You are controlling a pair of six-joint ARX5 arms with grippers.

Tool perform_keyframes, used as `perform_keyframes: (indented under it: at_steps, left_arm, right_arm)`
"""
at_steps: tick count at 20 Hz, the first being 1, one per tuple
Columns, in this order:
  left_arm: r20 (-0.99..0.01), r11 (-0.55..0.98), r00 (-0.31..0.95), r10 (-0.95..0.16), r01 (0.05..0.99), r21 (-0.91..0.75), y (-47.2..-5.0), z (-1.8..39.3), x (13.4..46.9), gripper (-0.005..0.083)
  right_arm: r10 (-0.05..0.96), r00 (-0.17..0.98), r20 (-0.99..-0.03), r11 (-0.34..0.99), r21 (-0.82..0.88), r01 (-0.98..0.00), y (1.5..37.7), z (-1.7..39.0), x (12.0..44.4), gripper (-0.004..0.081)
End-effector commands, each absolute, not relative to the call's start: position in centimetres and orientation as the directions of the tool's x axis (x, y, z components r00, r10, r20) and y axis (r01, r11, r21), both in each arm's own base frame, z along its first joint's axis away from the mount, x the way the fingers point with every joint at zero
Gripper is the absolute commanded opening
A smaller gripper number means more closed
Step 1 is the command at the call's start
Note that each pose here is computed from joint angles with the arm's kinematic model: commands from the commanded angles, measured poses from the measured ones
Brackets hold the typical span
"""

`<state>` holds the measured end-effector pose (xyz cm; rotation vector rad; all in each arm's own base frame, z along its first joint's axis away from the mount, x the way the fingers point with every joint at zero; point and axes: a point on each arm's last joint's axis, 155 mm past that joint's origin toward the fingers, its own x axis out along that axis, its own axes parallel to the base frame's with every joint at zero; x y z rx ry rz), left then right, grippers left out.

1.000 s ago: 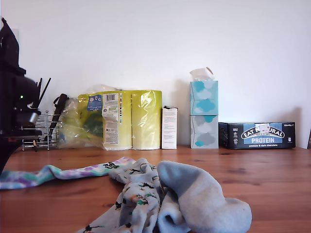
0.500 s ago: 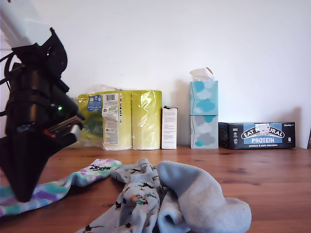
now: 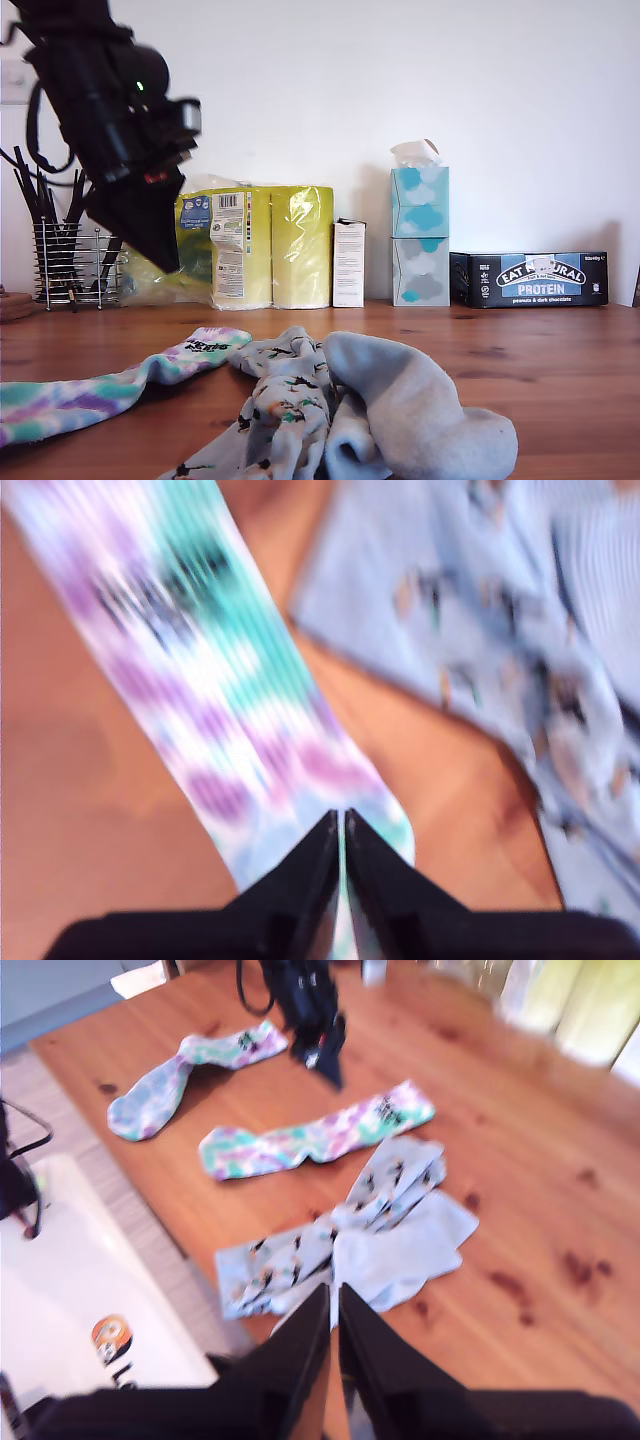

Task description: Pair up the socks based on colour and pattern, by placing each sock on top of its pair

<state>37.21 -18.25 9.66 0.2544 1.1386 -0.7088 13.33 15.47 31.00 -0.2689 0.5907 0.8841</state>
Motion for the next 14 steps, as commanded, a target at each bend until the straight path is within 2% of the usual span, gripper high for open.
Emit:
perform_keyframes:
  at_steps: [1,5,7,10,14]
  left_arm:
    - [-0.870,0.748,0.289,-0.401,0.652,-0.128,-18.0,9.3,36.7,-0.0019]
    - [-0.809,0.693,0.409,-0.422,0.721,0.003,-17.0,7.8,35.2,-0.0019]
    - [-0.790,0.681,0.440,-0.427,0.732,0.039,-16.7,6.6,35.2,-0.0019]
    - [-0.817,0.660,0.410,-0.406,0.750,0.049,-15.9,3.9,34.2,-0.0019]
    - [-0.850,0.688,0.393,-0.352,0.724,0.050,-14.3,2.8,33.9,-0.0020]
  right_arm:
    - [0.682,0.439,-0.585,0.579,0.065,-0.812,15.6,30.9,11.8,-0.0011]
    - [0.826,0.255,-0.503,0.413,0.231,-0.881,17.3,32.5,7.3,-0.0011]
    - [0.837,0.262,-0.479,0.404,0.220,-0.888,16.9,32.9,6.6,-0.0011]
    - [0.844,0.275,-0.461,0.412,0.227,-0.882,16.5,33.2,6.2,-0.0011]
    - [0.841,0.285,-0.460,0.412,0.204,-0.888,16.4,33.3,6.4,-0.0011]
